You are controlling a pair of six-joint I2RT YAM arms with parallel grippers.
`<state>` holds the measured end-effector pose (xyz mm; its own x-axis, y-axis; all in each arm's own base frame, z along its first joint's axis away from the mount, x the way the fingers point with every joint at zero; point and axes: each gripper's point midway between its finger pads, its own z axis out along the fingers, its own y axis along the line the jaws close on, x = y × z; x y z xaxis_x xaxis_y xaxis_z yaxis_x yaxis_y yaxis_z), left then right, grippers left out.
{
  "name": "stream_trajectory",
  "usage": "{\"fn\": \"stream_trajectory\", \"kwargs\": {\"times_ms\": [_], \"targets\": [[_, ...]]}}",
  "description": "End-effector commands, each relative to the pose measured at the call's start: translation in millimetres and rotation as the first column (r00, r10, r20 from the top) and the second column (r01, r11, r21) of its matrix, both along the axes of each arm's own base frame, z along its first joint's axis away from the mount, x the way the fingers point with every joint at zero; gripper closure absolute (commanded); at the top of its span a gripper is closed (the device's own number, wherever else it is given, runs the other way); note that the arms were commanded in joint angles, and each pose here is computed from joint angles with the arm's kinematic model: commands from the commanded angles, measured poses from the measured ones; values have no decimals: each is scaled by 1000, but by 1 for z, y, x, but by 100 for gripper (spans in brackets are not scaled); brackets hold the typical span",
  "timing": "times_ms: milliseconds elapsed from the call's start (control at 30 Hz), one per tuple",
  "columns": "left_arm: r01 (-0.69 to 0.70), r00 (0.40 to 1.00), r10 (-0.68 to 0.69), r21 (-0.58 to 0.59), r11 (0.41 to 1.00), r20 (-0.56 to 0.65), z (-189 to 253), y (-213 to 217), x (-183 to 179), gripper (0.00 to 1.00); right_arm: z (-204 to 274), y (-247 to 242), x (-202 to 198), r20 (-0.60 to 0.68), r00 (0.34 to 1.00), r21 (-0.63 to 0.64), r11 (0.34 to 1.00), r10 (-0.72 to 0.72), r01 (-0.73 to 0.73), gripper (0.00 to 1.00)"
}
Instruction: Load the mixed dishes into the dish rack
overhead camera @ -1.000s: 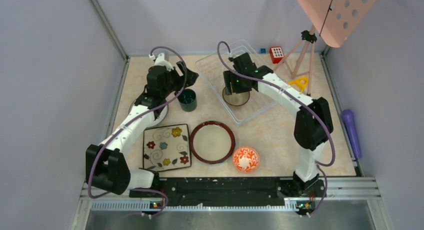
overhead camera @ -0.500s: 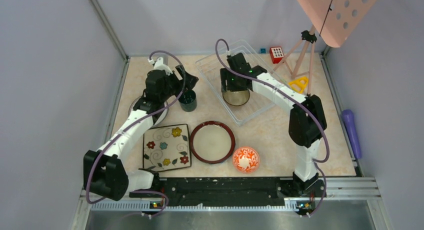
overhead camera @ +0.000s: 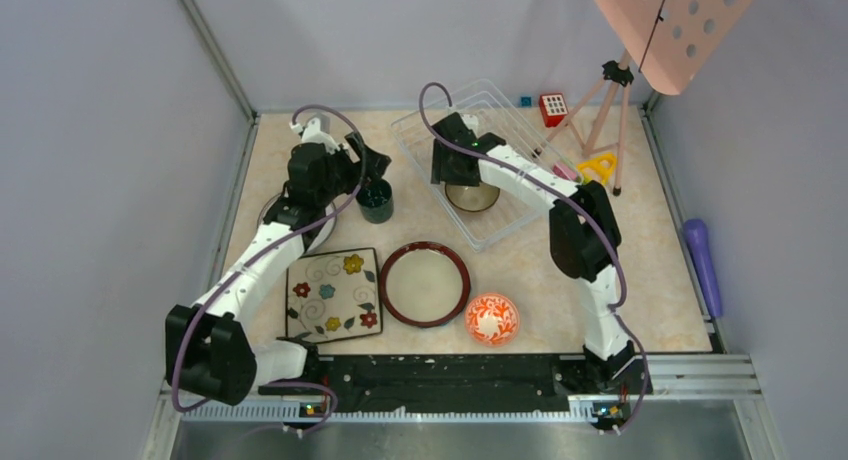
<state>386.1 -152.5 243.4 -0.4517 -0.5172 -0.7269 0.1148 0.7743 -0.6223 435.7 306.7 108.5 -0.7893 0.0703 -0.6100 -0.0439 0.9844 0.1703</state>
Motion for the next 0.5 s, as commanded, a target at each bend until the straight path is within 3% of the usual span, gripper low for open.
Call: {"fn": "stream_trajectory", "kwargs": {"times_ms": [0, 67, 233, 467], "targets": [[-21, 999, 21, -14, 1000, 34, 12, 7, -2, 19, 2, -2, 5, 7, 999, -41, 998, -53, 53, 41], [-18, 999, 18, -13, 1000, 35, 12, 8, -2, 19, 0, -1, 4, -1, 999, -47, 998, -46, 46, 52], [8, 999, -7, -4, 1000, 36, 11, 5, -3, 19, 21, 4, 2, 17, 999, -6, 1000, -28, 28, 100], [164, 983, -160, -33, 986, 87, 19, -21, -8, 19, 100, -12, -3, 158, 987, 123, 992, -35, 16, 100]]}}
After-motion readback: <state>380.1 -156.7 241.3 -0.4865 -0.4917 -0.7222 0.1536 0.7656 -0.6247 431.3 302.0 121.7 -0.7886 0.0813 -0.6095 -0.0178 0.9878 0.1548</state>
